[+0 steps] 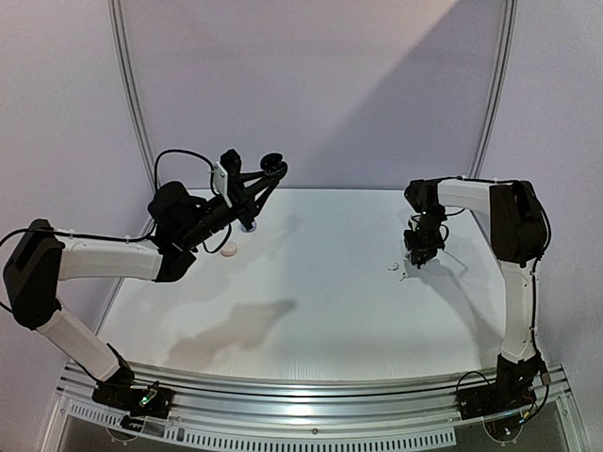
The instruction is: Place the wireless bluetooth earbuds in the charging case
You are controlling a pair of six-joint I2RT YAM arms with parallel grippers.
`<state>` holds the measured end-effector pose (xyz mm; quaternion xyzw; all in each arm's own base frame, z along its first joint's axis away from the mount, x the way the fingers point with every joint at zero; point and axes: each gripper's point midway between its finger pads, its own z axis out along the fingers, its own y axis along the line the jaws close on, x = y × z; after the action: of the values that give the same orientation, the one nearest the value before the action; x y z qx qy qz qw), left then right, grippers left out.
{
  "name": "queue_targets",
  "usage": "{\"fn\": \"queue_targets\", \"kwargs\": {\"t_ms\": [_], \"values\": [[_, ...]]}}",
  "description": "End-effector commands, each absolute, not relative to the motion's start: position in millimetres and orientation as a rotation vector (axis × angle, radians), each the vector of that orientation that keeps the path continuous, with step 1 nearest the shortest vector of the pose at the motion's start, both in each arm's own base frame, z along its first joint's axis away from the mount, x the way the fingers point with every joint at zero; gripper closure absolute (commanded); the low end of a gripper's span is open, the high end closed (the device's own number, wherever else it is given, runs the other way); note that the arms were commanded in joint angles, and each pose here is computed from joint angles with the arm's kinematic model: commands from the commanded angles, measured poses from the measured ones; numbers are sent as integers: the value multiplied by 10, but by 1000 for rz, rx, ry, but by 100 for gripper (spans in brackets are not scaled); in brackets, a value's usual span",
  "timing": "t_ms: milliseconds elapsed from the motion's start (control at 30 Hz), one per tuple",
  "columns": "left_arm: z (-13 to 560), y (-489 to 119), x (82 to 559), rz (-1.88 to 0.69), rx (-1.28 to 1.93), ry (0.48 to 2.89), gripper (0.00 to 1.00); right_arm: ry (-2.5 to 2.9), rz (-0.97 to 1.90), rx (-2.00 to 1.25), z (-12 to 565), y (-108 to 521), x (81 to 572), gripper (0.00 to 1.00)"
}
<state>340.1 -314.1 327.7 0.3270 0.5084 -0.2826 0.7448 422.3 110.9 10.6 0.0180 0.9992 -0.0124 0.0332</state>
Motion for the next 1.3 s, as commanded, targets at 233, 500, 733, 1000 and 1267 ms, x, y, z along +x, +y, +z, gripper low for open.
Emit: {"fn": "queue_targets", "kwargs": {"t_ms": [233, 500, 733, 1000, 1267], "values": [[3247, -3094, 3444, -594, 721, 1124, 100, 3102, -77, 47, -138, 1061, 4233, 77], [3238, -3086, 3445, -588, 720, 1127, 100, 3098, -78, 31, -101, 1062, 4251, 89], [3251, -3090, 3461, -586, 716, 1126, 100, 2974, -83, -19, 360, 1075, 4351, 95], [3281, -3110, 3486, -588, 711, 1118, 100, 2561, -22, -198, 1791, 1659, 4526, 96], [3415, -3110, 3562, -510, 678, 1067, 100, 1982, 254, -474, 3698, 3076, 4130, 99]]}}
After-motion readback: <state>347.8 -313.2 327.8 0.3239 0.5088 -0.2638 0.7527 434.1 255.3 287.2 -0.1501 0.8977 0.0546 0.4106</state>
